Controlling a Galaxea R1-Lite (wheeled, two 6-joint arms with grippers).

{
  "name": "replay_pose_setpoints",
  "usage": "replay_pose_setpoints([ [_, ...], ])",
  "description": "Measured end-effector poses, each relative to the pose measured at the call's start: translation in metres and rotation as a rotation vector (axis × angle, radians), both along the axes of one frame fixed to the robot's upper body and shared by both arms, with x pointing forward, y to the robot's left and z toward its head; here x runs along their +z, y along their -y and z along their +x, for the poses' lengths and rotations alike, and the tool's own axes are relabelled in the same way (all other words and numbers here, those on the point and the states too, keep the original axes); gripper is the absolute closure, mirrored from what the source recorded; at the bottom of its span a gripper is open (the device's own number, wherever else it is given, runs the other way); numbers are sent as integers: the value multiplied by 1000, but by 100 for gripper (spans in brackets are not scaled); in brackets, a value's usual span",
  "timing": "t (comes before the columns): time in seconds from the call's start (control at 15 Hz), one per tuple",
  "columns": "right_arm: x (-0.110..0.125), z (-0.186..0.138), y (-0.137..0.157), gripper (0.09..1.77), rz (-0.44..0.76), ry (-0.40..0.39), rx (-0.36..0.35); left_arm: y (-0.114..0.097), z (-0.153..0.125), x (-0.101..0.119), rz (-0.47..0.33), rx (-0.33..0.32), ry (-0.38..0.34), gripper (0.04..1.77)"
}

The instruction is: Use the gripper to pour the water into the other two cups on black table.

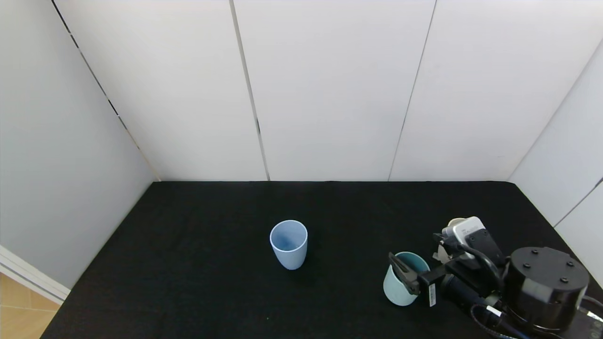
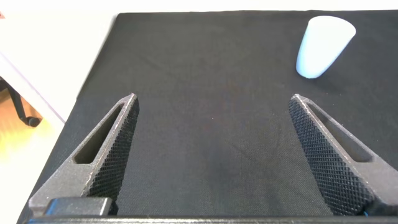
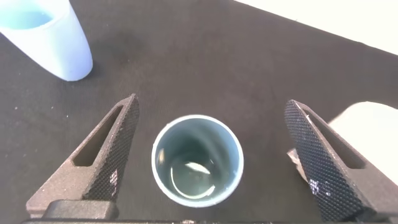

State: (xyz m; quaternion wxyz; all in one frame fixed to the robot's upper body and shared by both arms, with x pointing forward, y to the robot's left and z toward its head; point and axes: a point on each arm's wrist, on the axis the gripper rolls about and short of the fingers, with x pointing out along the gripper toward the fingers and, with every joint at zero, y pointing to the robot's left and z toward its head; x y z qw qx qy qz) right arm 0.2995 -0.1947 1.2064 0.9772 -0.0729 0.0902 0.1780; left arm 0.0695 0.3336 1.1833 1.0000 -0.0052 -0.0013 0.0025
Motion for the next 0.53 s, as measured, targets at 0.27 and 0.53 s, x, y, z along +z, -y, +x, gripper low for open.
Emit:
replay_pose_setpoints([
  [0.27,17,-18,18,16,-32,-20,-96,0,0,0,0,3,0,9],
  [0.53,33,-44,37,16,-35,-25,-137,0,0,0,0,6,0,9],
])
